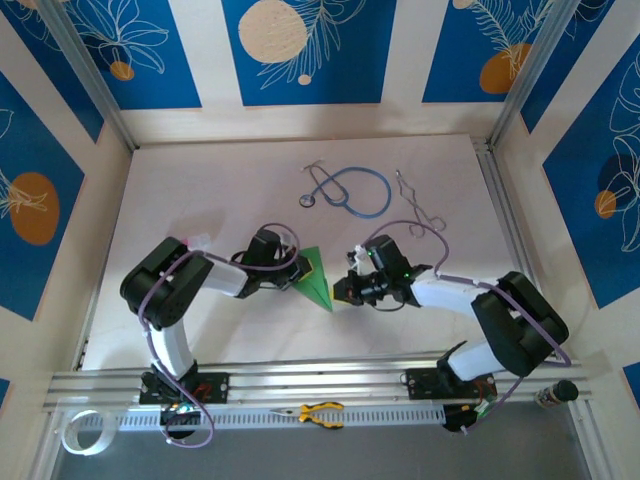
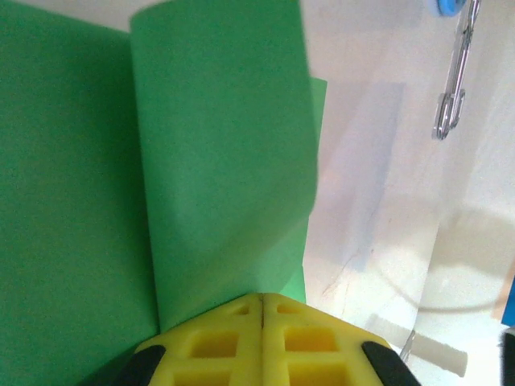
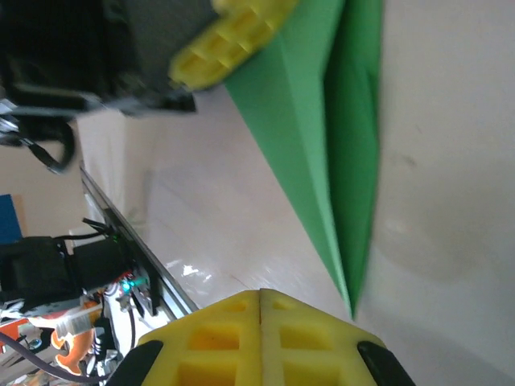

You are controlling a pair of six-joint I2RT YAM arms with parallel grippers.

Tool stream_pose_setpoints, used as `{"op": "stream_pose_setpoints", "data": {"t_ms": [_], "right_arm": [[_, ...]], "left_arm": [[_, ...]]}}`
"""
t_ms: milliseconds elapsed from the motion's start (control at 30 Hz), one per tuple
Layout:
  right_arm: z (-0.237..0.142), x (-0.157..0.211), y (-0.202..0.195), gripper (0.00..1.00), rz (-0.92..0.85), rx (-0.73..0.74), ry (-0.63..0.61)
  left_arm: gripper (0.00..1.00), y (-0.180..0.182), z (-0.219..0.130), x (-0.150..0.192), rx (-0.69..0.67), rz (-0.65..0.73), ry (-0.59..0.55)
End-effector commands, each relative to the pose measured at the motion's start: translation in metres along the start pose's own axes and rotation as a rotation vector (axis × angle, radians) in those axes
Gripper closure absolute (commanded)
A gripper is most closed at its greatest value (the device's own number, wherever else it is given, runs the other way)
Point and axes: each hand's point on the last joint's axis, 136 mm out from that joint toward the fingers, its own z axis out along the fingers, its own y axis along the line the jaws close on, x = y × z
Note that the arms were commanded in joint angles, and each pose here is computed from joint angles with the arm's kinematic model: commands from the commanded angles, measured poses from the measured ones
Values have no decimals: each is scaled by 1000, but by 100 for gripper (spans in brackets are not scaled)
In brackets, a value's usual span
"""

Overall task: Fold a paper plane with a square sheet of paper (pick it up from the middle)
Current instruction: Fourth fold the wing at the center of the table.

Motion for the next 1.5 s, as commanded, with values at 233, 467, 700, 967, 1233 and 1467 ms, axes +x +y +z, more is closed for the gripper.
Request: {"op": "stream_pose_setpoints", "data": {"t_ms": [233,467,700,967,1233,1467], "right_arm": [[31,-15,6,97,-20,53,68],[45,-24,0,97,-10,63,69],[50,-19,-19,97,12,112,80],[54,5,-49,97,82,120,112],[50,12,-55,98,112,95,109],[47,6,-57,99,122,105,101]], "left_arm": [[100,28,-3,8,-111,-45,-50],[100,26,-3,8,-107,-36,-44],[100,24,-2,9,-103,-32,-38],[100,15,-2,7,-92,-6,-34],[89,-22,-8,2,-2,94,-22],[100,-34,-16,20,56,149,55]]}}
